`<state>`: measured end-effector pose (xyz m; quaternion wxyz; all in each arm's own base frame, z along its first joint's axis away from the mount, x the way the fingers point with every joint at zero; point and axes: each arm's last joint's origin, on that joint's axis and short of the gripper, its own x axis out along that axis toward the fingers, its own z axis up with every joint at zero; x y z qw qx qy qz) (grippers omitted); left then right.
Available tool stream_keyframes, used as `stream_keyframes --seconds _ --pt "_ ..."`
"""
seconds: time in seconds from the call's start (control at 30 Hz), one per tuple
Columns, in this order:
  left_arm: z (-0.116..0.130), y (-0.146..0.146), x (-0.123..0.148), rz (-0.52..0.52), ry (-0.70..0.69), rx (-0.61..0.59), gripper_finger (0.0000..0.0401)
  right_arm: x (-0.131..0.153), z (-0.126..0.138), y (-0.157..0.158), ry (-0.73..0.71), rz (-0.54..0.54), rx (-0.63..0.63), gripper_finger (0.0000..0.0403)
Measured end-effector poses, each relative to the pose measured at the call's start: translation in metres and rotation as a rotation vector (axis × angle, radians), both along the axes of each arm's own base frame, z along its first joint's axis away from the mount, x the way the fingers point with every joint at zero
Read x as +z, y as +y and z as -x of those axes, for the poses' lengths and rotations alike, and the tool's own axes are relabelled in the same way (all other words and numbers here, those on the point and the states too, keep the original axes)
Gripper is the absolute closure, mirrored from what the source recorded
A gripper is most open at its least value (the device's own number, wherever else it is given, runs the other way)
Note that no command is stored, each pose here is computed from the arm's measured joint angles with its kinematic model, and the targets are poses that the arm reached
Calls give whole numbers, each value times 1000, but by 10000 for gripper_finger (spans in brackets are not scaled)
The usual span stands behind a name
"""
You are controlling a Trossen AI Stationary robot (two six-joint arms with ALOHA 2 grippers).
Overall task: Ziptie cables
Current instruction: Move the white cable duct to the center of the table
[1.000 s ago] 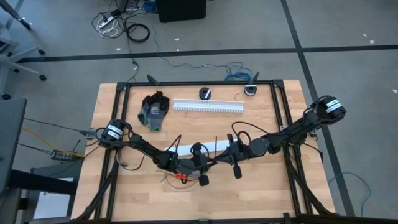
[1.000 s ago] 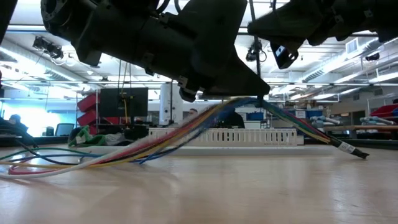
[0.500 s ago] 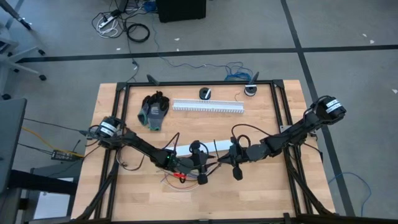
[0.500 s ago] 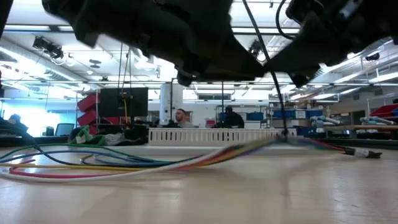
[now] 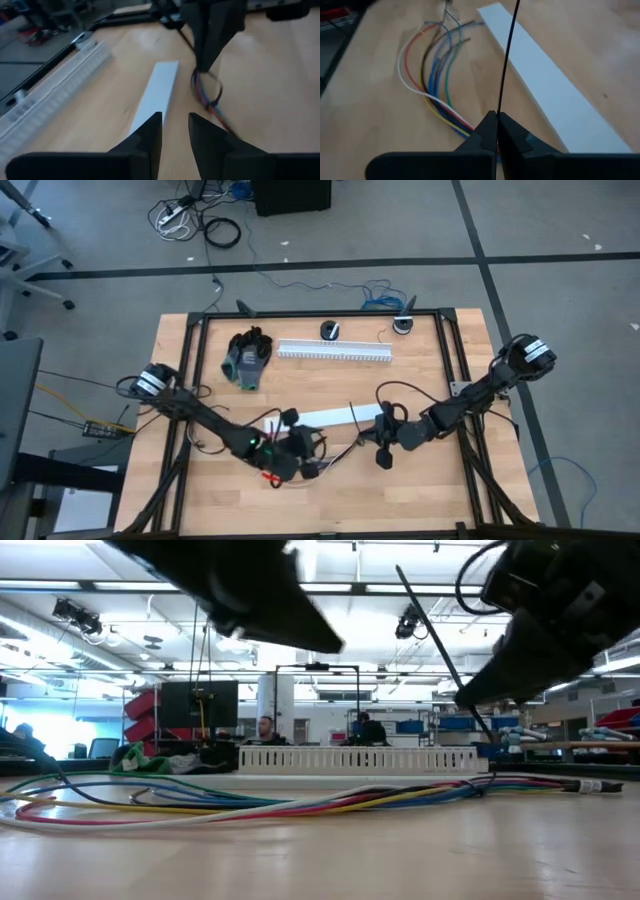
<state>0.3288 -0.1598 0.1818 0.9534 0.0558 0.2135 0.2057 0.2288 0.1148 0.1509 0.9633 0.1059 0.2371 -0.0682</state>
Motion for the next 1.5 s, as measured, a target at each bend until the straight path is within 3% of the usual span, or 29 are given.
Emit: stream_keyframes --seconds 0.2,0.43,0.7,0.87,1.1,1.23,1.5 --pt "32 -8 2 -4 68 98 313 1 18 -2 -37 -12 -44 402" --pt "79 -6 18 -94 29 259 313 11 51 -10 -143 -1 -91 402" --pt "102 40 38 -178 129 395 313 7 72 -13 -266 -27 -95 402" --pt "121 80 46 -143 169 448 313 8 72 -13 -278 -4 -83 402" --pt "137 123 49 2 96 349 313 7 70 -15 -270 -3 -72 402" --pt "137 143 54 12 48 264 313 7 68 -17 -267 -6 -74 402" --pt "127 193 55 41 112 129 313 7 60 -30 -259 -23 -99 402"
